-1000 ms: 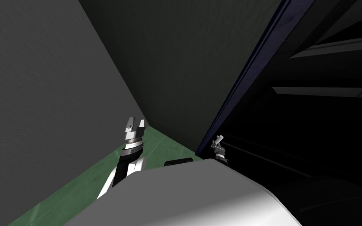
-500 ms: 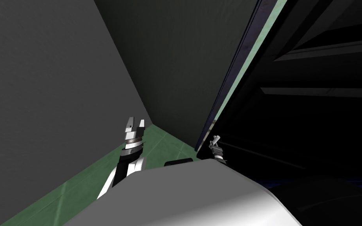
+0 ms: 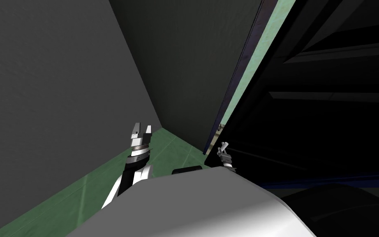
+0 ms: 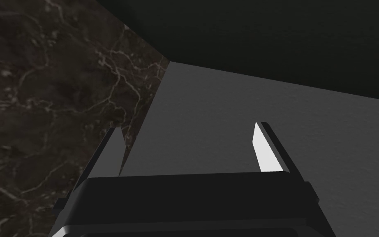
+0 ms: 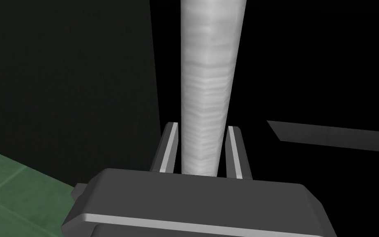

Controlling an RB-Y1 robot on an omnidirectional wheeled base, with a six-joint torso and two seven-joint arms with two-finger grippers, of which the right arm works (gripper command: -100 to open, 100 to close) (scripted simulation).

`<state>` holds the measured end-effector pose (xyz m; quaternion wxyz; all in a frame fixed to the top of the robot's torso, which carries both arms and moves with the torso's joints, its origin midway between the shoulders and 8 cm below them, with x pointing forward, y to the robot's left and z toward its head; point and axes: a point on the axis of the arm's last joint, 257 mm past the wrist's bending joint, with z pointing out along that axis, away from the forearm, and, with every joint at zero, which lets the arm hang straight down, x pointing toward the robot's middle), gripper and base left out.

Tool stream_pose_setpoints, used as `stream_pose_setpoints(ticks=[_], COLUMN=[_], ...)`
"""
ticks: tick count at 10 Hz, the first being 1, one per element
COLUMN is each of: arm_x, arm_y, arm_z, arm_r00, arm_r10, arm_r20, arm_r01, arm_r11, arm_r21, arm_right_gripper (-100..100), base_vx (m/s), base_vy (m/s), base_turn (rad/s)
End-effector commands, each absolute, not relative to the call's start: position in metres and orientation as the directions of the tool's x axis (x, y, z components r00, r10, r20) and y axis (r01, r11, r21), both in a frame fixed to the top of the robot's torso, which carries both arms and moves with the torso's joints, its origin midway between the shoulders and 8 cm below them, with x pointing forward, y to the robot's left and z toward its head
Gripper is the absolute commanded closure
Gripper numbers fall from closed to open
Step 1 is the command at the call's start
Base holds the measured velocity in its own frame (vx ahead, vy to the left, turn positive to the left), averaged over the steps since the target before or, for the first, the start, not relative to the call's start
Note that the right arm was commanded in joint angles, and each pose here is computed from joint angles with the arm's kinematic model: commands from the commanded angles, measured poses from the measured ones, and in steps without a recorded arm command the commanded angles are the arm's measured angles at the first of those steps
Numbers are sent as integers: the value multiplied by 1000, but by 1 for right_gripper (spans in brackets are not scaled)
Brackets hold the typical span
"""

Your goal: Pull the door open

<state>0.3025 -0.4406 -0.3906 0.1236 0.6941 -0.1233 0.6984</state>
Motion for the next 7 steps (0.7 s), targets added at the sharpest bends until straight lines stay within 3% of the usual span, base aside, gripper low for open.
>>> stream_pose_setpoints(ticks=[1,4,7], arm_x=[298,293,290], arm_y=[-435,-421,-417], arm_z=[-391,-391,-392], arm_r00=[0,0,0], arm_r10=[2,0,0], arm_r20=[1000,1000,1000], arm_r01=[-317,-261,-238], arm_r11=[-948,-965,-971], arm_r21=[1,0,0], arm_right_gripper=[100,100,100], base_vx=[-209,-248,-163], base_vy=[-9,3,-10], base_turn=[85,68,85])
